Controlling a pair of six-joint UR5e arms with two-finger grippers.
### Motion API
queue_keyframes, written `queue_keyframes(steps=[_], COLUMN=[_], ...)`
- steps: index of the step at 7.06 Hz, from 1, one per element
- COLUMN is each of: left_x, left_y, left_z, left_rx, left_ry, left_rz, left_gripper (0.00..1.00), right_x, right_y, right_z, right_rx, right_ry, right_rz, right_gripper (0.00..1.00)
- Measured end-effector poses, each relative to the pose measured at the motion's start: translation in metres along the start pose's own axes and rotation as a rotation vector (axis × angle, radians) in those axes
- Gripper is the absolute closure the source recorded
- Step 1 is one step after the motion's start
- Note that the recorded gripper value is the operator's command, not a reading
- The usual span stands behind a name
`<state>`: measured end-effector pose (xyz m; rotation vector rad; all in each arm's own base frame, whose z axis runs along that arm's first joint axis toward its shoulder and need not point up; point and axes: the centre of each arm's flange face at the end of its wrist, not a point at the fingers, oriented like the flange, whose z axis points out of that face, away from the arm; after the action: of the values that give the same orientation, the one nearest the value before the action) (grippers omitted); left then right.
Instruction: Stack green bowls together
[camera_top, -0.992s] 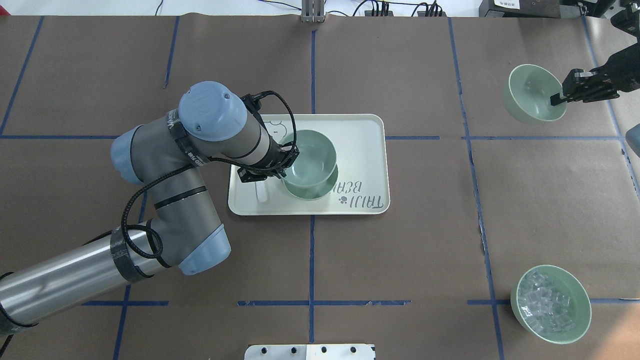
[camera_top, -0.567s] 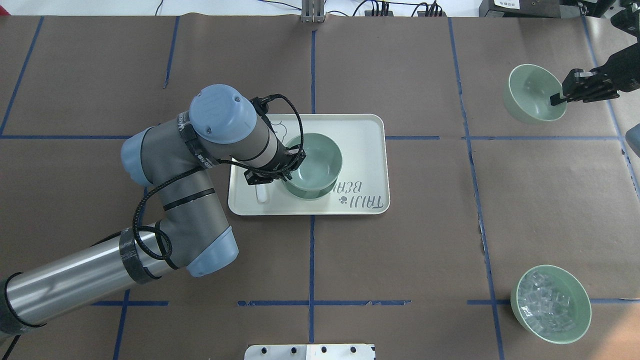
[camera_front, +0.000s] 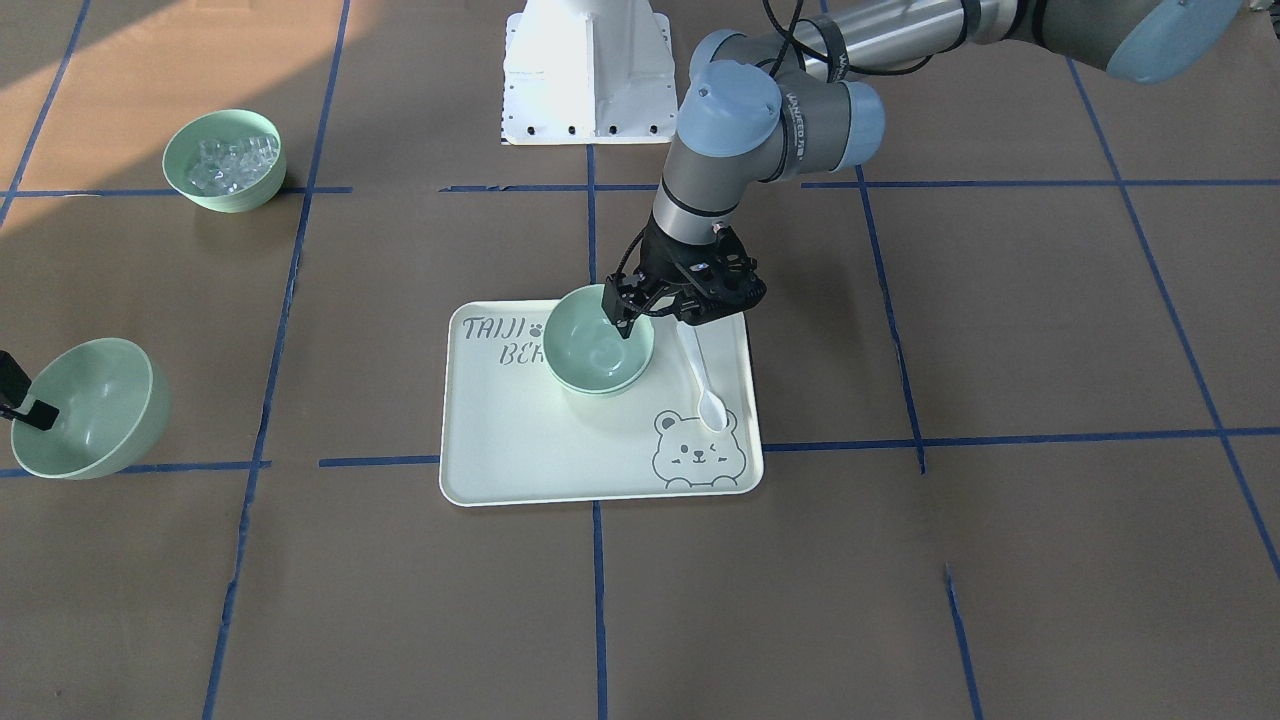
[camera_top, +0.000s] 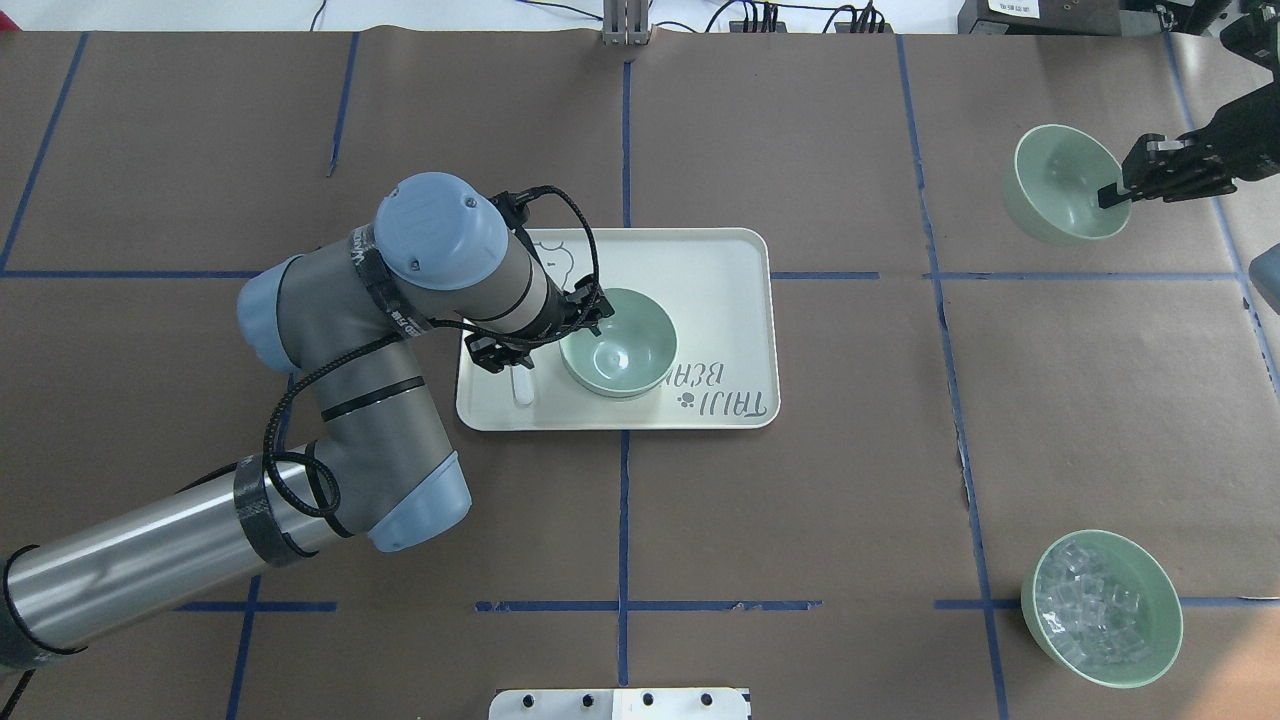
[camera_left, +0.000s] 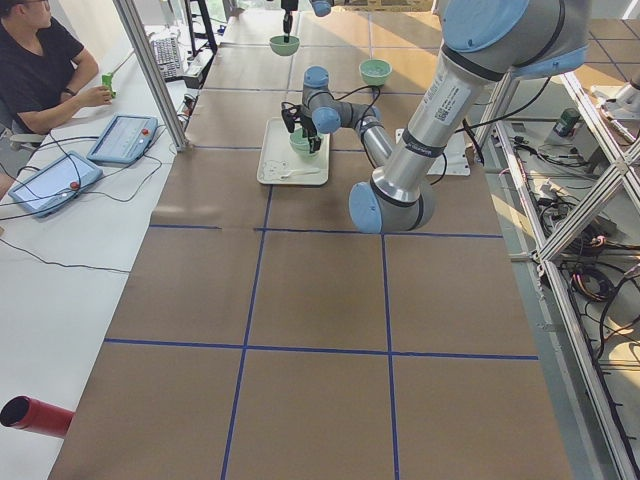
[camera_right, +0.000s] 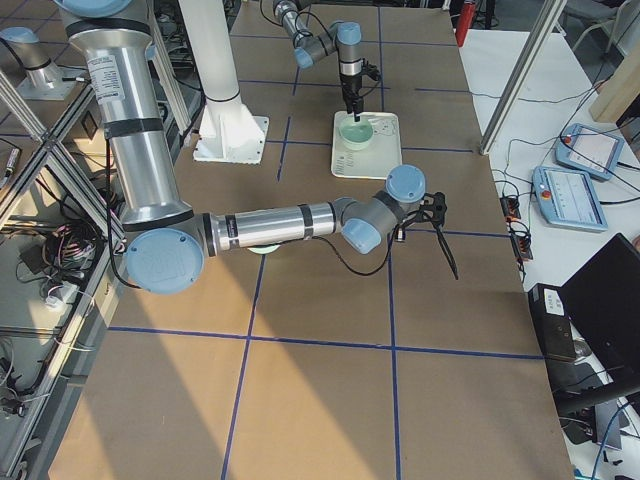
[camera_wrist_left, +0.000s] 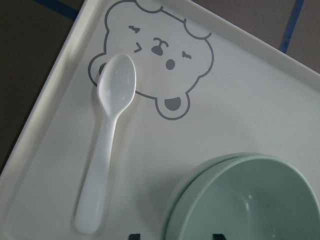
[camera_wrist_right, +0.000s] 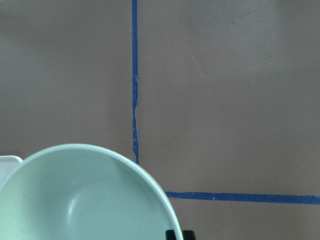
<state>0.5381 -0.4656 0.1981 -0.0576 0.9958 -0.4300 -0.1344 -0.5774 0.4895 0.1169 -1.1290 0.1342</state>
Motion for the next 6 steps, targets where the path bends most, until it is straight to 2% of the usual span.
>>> queue_keyframes(steps=[2, 4, 6], left_x=[-0.006, -0.034, -0.069], left_y=[-0.035, -0.076, -0.116], left_z=[-0.03, -0.074, -0.114], left_rx=[-0.007, -0.003, 0.038], left_ry=[-0.007, -0.04, -0.089], left_rz=[0.061, 0.145, 0.229], left_gripper=[0.0, 0.0, 0.0], right_x=[-0.066, -0.153, -0.22], right_y=[0.002, 0.015, 0.042], right_z=[0.012, 0.045, 0.087], right_rx=[-0.018, -0.048, -0.054], right_ry=[-0.045, -0.085, -0.09], right_rz=[0.009, 0.012, -0.018], right_gripper=[1.0, 1.0, 1.0])
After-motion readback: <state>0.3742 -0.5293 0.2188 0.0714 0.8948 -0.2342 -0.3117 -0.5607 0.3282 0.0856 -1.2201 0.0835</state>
